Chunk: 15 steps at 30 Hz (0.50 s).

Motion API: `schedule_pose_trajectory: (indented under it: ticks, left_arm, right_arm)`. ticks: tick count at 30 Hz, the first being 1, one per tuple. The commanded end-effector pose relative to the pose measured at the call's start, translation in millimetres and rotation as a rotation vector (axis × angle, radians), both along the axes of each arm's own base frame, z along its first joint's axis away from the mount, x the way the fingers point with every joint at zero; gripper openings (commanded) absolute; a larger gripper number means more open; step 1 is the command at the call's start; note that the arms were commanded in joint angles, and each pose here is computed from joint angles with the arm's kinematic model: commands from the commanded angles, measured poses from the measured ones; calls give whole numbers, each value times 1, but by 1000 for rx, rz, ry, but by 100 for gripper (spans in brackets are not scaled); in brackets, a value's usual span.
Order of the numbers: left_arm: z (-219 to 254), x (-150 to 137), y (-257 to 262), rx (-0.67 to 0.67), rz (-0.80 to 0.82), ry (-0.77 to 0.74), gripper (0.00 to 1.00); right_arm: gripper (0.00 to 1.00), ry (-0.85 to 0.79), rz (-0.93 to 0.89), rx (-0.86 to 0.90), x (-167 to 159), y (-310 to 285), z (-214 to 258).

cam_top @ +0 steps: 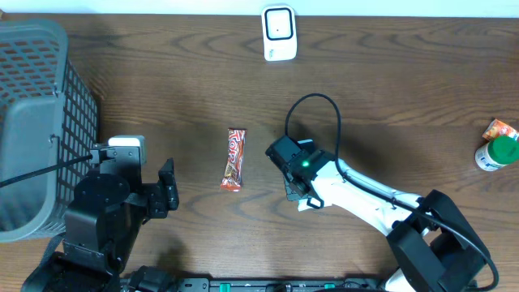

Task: Scan the item barcode
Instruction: 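Carry the wipes pack toward the table centre and scanner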

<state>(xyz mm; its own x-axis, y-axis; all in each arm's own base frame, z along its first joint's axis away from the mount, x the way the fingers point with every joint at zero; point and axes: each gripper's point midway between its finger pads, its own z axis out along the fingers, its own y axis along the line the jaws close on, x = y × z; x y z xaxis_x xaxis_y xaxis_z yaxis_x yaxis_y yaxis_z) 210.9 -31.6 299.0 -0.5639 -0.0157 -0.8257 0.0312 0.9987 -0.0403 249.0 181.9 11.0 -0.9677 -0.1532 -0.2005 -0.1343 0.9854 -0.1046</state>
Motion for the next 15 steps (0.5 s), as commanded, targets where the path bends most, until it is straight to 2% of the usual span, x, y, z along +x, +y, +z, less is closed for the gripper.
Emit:
schedule_pose_trajectory:
  ticks: [1, 5, 10, 15]
  left_arm:
    - [6, 0, 2, 2, 7, -17, 83]
    - [6, 0, 2, 2, 7, -17, 83]
    - [6, 0, 2, 2, 7, -17, 83]
    - [6, 0, 2, 2, 7, -17, 83]
  right_arm:
    - [1, 96, 91, 150, -15, 28, -4]
    - [1, 56, 119, 208, -3, 45, 24]
    - [1, -50, 91, 175, 14, 31, 67]
    - [1, -50, 51, 123, 17, 12, 62]
